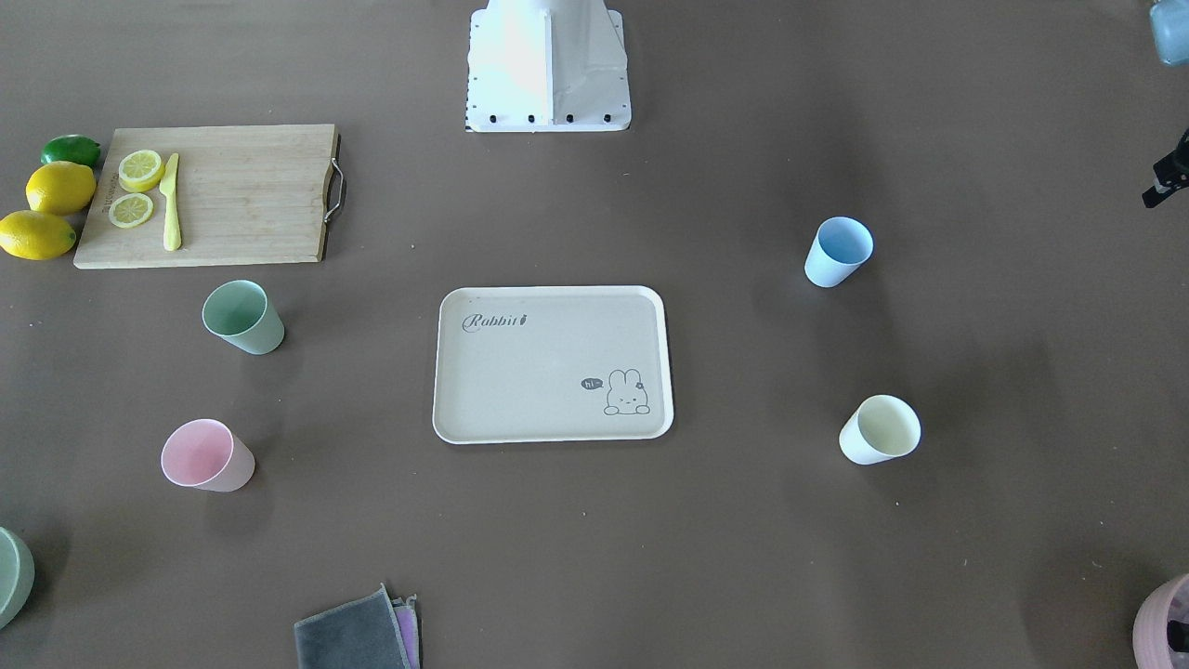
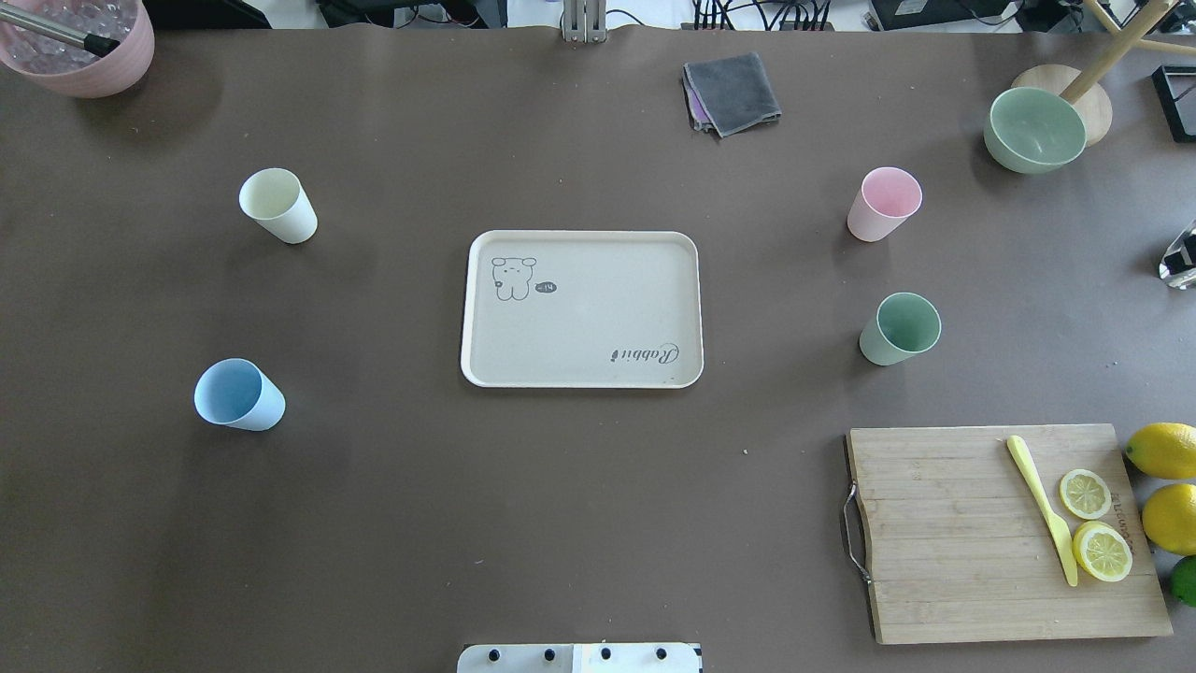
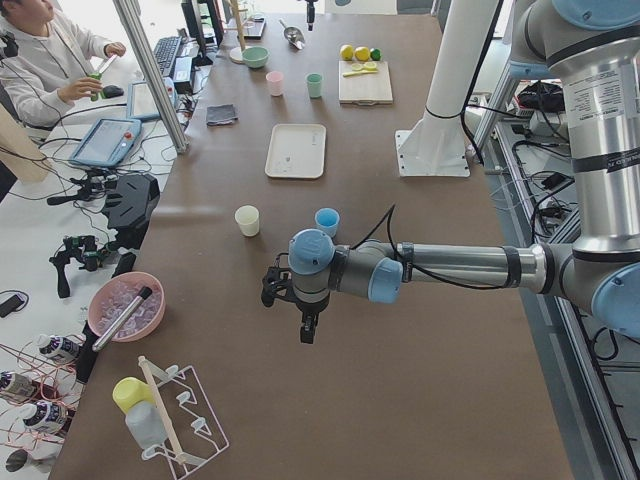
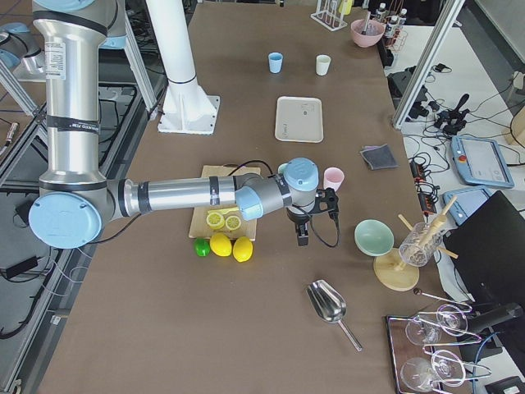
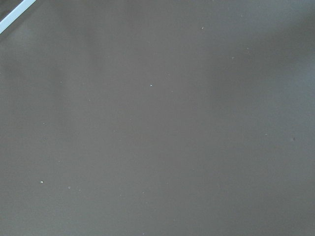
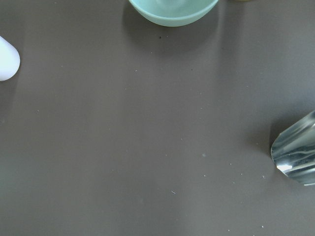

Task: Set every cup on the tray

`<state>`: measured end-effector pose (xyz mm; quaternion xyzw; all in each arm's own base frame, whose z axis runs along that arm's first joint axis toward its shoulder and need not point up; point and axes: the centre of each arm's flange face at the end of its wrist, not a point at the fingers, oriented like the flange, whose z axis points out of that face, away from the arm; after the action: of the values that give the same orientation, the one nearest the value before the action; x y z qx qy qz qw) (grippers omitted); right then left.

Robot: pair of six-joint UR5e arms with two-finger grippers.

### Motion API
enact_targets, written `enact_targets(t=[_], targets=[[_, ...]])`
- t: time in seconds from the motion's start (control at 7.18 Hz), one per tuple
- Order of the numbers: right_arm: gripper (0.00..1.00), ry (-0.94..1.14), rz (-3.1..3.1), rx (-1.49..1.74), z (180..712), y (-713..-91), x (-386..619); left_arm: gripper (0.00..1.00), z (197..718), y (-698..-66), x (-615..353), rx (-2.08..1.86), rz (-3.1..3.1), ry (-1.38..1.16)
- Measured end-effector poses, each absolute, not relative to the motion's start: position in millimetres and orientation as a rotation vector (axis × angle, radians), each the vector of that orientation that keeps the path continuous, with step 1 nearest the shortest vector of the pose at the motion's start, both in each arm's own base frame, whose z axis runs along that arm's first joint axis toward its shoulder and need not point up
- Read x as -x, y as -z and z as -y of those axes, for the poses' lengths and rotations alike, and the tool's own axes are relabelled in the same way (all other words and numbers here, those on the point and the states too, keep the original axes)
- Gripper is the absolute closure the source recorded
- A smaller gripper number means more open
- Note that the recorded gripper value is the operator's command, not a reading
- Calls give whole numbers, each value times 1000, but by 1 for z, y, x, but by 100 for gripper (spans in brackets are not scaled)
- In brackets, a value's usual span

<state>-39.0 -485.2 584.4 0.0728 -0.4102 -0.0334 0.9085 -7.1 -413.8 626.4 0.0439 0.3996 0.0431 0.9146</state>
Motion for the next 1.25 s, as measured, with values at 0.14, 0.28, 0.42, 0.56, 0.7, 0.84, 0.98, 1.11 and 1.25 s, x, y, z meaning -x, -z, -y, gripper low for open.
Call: enact_targets(t=[0.14,0.28,0.42,0.56,0.7,0.84,0.98,1.11,1.25], targets=[[0,58,845,-151,480,-586,33,2,414,-625,7,-98,-822,-91],[0,54,845,-151,476,-587,30,2,414,-625,7,-111,-822,-96],[0,55,846,-153,473,-586,29,2,413,-625,8,-122,-822,-101],[0,57,848,-154,472,-586,28,2,413,-625,8,-128,-822,-103],[0,57,848,-152,470,-588,28,2,413,-623,8,-135,-822,-106],[0,56,850,-148,469,-589,28,2,412,-622,8,-143,-823,-108],[0,56,855,-144,469,-589,29,2,412,-621,8,-148,-824,-109],[0,58,864,-141,469,-589,29,2,413,-619,7,-151,-828,-110],[0,59,871,-139,468,-588,30,3,414,-617,6,-155,-833,-115]])
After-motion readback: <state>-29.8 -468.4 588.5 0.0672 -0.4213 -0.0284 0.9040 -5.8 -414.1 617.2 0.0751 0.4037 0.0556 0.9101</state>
